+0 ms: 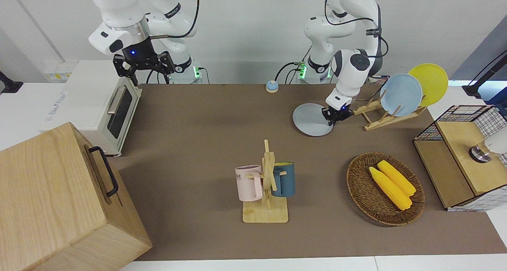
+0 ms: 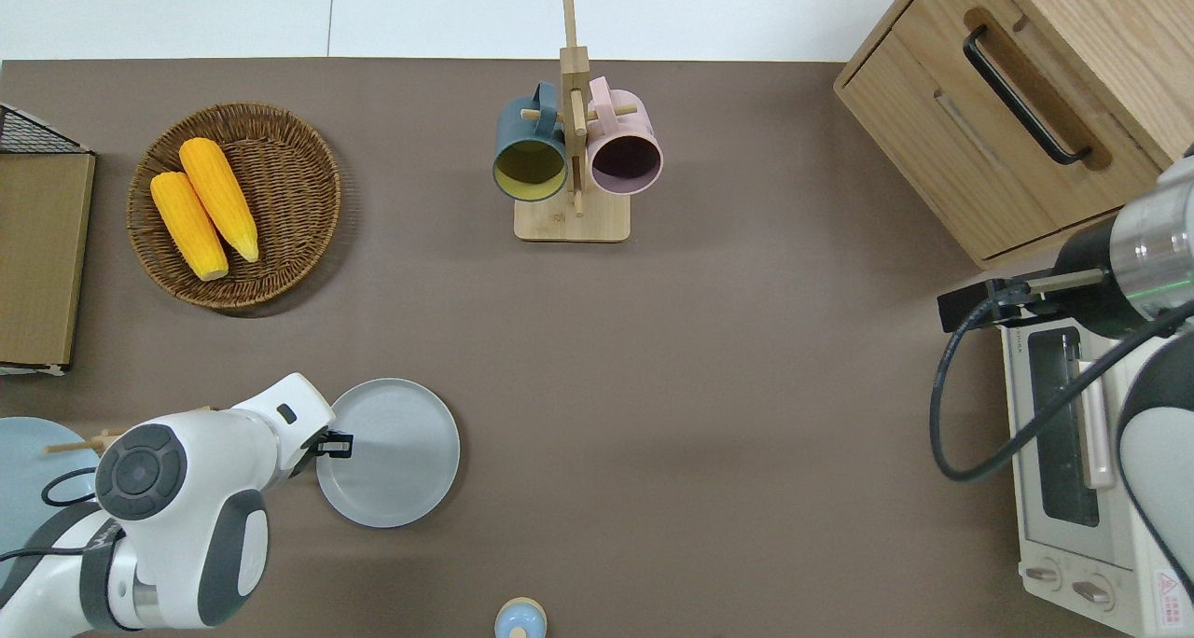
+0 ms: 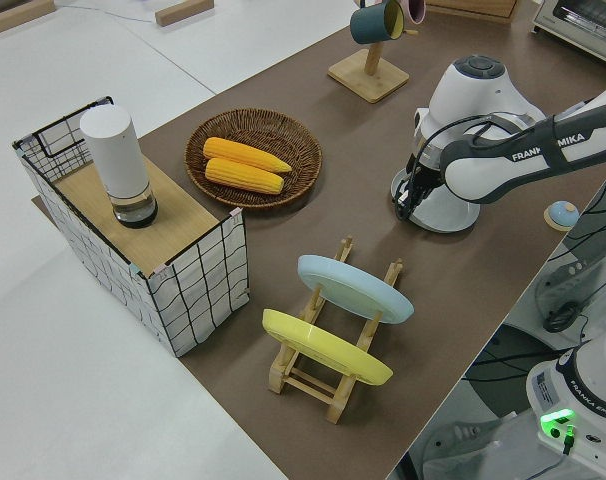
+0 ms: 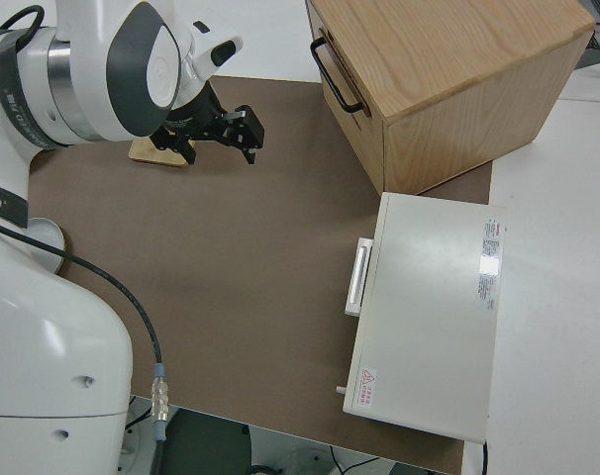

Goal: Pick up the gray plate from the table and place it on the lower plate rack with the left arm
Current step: 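Close the left gripper on the gray plate's rim nearest it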

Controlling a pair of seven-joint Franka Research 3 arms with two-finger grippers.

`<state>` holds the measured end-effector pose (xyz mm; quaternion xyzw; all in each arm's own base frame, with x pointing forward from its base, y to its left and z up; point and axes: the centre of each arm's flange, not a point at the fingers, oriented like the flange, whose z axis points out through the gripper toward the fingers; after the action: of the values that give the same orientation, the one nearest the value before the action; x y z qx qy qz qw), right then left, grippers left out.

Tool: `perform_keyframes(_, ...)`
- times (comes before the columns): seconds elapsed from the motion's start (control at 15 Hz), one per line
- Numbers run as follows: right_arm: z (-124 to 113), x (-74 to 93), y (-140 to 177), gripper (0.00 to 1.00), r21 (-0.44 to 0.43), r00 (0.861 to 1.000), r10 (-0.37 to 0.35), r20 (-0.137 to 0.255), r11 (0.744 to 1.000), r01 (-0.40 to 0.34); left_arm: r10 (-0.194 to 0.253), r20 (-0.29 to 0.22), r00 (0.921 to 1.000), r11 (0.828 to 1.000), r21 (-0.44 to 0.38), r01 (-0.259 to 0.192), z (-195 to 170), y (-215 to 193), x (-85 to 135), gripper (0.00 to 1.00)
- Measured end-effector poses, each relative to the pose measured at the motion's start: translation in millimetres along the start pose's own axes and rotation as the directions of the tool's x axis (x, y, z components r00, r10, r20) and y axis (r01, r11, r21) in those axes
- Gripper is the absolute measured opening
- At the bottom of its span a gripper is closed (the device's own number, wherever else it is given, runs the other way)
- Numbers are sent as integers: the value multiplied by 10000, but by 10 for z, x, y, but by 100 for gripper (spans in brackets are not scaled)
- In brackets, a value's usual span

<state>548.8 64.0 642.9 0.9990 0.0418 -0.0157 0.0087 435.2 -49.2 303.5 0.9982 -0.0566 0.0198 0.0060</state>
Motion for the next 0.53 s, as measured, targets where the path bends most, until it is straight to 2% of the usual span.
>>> perform_keyframes(0.33, 0, 0, 0, 99, 0, 10000, 0, 0, 10000, 0, -177, 184, 9997, 9998, -39, 178, -64, -57, 13, 3)
perform_keyframes(0.53, 0, 0, 0, 99, 0, 10000, 0, 0, 10000, 0, -332, 646, 9974, 9994, -88, 338, -407, -123, 155, 2)
